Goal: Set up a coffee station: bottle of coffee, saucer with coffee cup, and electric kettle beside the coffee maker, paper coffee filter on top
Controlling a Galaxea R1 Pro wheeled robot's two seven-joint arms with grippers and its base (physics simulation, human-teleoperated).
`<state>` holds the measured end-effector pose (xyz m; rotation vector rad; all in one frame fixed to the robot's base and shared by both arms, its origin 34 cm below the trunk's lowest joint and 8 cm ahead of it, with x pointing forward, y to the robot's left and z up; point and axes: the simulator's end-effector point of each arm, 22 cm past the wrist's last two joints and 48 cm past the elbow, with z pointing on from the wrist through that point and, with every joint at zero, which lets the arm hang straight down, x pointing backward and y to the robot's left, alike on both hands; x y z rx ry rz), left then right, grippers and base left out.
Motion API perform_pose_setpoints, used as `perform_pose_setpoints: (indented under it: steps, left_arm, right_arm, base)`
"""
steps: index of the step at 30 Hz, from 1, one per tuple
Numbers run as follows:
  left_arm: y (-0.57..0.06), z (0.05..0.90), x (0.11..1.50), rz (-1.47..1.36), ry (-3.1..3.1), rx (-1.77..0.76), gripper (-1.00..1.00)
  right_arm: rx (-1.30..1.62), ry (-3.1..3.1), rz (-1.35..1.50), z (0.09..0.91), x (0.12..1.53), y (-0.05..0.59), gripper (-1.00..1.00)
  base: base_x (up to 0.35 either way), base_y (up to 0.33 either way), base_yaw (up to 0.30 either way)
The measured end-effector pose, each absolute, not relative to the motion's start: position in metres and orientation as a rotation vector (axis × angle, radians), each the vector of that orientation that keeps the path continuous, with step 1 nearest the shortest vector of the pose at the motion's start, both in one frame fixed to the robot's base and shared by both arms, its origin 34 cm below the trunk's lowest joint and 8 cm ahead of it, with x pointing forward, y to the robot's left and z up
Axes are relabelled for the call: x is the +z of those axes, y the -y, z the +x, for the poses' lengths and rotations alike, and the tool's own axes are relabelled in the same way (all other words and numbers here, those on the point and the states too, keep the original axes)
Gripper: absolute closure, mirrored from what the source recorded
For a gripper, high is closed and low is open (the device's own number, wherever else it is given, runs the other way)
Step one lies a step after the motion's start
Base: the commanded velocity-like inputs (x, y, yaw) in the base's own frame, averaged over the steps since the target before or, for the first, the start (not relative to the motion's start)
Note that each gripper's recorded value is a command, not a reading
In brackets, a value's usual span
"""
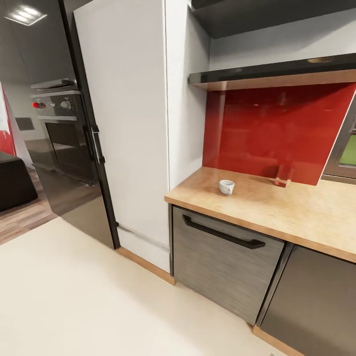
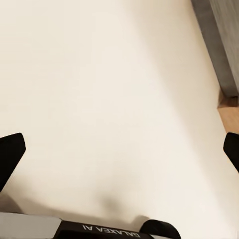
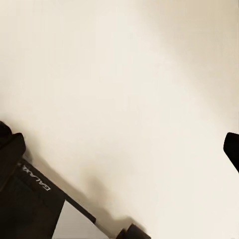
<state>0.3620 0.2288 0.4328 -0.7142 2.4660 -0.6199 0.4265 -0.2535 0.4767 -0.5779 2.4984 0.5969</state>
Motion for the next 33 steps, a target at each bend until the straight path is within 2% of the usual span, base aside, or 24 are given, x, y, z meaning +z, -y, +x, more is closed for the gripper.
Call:
perform_pose_setpoints:
  steps: [6, 8, 14, 17, 21, 29, 33]
  left_arm:
    - [-0.233, 0.361, 0.43, -0.725, -2.475, -0.591, -1.0]
    - [-0.237, 0.362, 0.43, -0.753, -2.464, -0.581, -1.0]
    - [-0.238, 0.362, 0.43, -0.764, -2.459, -0.577, -1.0]
    - [-0.238, 0.362, 0.43, -0.765, -2.459, -0.577, -1.0]
    - [-0.238, 0.362, 0.43, -0.766, -2.459, -0.577, -1.0]
    - [-0.238, 0.363, 0.43, -0.765, -2.458, -0.577, -1.0]
    - [-0.238, 0.364, 0.431, -0.763, -2.455, -0.577, -1.0]
  right_arm:
    - [0.719, -2.411, -0.581, 0.503, 0.522, 0.206, -1.0]
    - [0.814, -2.343, -0.603, 0.546, 0.571, 0.172, -1.0]
    - [0.879, -2.309, -0.603, 0.585, 0.654, 0.159, -1.0]
    - [0.916, -2.141, -0.605, 0.632, 0.767, 0.128, -1.0]
    - [0.935, -2.046, -0.674, 0.636, 0.863, 0.081, -1.0]
    - [0.917, -1.949, -0.678, 0.656, 0.957, 0.063, -1.0]
    - [0.72, -1.813, -0.694, 0.701, 1.06, 0.088, -1.0]
  base:
    - [0.0, 0.0, 0.0]
    - [0.0, 0.0, 0.0]
    - [0.0, 0.0, 0.0]
    - [0.0, 0.0, 0.0]
    - [0.0, 0.0, 0.0]
    - [0.0, 0.0, 0.0]
    - [0.0, 0.0, 0.0]
